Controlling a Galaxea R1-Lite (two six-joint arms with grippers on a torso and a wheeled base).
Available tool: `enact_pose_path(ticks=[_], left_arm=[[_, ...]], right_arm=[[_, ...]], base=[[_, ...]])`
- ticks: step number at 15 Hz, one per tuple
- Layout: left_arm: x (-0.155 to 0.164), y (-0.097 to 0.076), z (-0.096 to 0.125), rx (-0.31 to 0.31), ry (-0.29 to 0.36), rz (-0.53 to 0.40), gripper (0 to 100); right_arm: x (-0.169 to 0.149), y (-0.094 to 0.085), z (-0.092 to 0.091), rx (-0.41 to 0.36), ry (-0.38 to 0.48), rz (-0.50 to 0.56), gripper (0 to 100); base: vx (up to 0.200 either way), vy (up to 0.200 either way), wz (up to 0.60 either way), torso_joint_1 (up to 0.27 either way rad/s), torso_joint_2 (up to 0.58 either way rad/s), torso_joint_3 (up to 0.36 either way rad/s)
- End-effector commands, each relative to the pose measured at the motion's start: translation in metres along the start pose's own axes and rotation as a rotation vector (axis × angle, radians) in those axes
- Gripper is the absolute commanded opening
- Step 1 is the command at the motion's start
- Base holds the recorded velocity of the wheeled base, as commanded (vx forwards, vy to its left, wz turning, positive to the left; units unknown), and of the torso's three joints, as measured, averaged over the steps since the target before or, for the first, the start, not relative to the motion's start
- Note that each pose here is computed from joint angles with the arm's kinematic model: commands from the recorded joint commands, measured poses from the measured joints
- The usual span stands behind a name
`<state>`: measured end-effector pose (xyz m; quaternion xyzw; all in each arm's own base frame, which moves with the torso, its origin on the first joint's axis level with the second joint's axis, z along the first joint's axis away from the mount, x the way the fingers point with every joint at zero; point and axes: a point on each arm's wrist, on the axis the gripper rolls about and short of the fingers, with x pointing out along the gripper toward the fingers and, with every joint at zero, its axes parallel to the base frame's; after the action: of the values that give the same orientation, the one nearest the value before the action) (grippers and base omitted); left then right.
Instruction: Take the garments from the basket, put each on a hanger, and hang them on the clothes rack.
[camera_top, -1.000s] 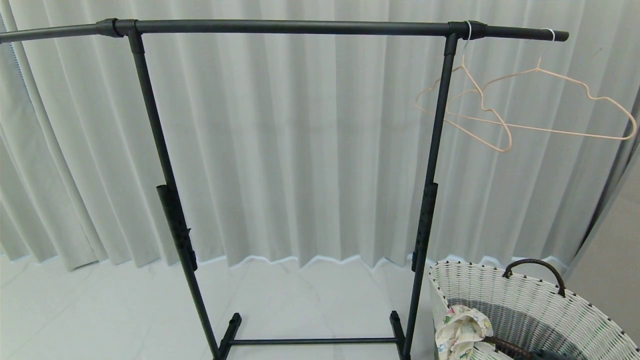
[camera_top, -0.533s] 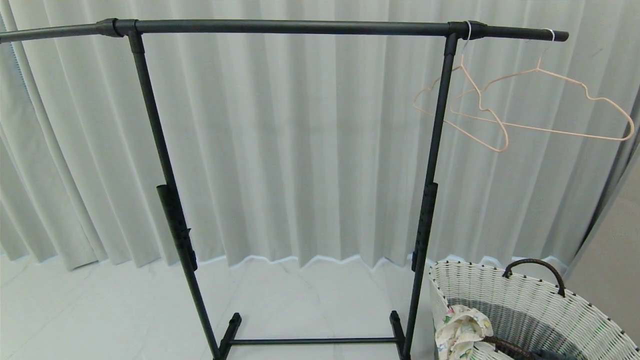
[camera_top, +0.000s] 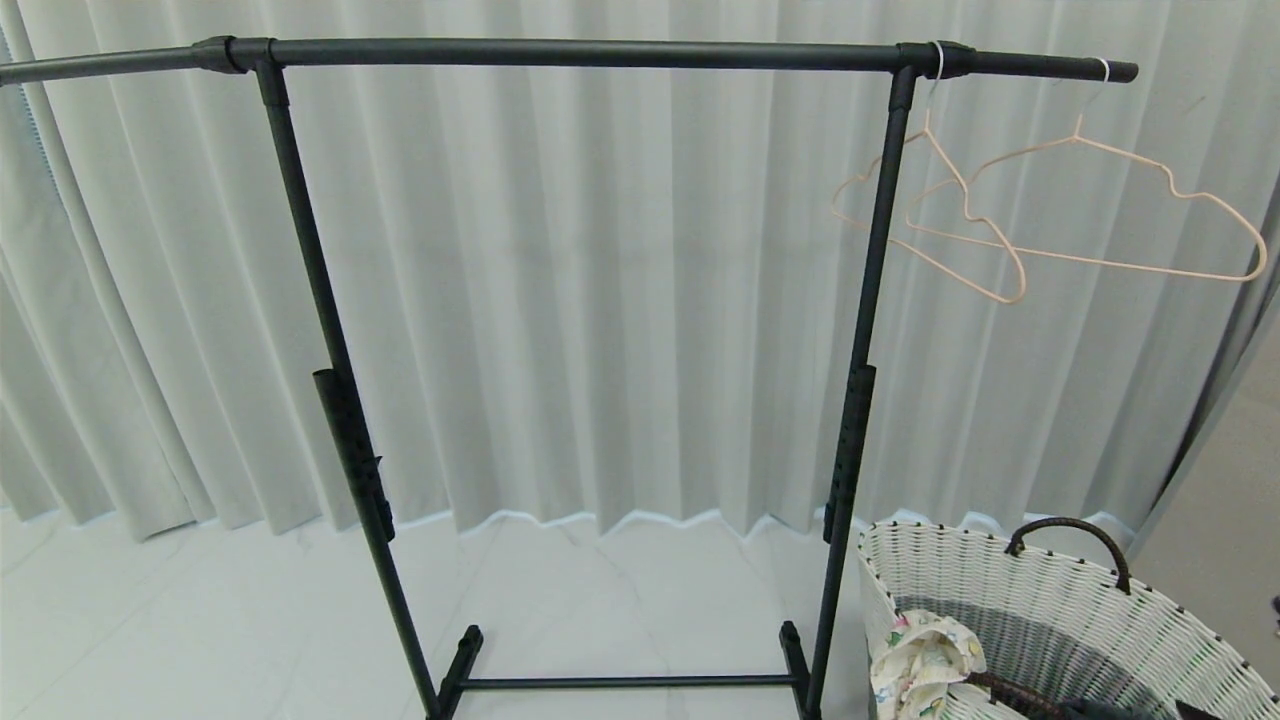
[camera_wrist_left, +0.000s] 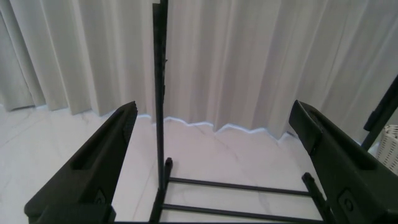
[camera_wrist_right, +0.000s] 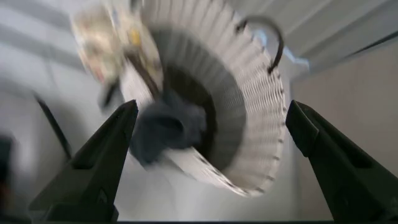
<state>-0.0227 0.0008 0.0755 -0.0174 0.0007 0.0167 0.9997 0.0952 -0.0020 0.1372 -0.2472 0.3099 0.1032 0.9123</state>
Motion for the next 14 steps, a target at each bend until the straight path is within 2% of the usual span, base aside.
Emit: enact_pose_path(ticks=[1, 3, 7, 11, 14], left_arm=[[0.000, 0.000, 0.000, 0.000, 0.001, 0.000, 100], [0.000, 0.000, 0.000, 0.001, 0.001, 0.000, 100], [0.000, 0.000, 0.000, 0.003, 0.001, 0.000, 100], [0.000, 0.000, 0.000, 0.035, 0.001, -0.001, 100], [0.000, 0.000, 0.000, 0.044, 0.001, -0.004, 100]], right_arm=[[0.057, -0.012, -0.009, -0.132, 0.266, 0.134, 100], [0.069, -0.007, -0.024, -0.169, 0.314, 0.171, 100], [0.097, -0.001, -0.043, -0.168, 0.370, 0.166, 100], [0.131, -0.009, -0.049, -0.160, 0.374, 0.122, 100], [0.145, -0.011, -0.051, -0.161, 0.357, 0.103, 100]], base=[[0.000, 0.000, 0.00, 0.000, 0.00, 0.000], [0.000, 0.000, 0.00, 0.000, 0.00, 0.000], [0.000, 0.000, 0.00, 0.000, 0.00, 0.000], [0.000, 0.000, 0.00, 0.000, 0.00, 0.000], [0.000, 0.000, 0.00, 0.000, 0.00, 0.000]])
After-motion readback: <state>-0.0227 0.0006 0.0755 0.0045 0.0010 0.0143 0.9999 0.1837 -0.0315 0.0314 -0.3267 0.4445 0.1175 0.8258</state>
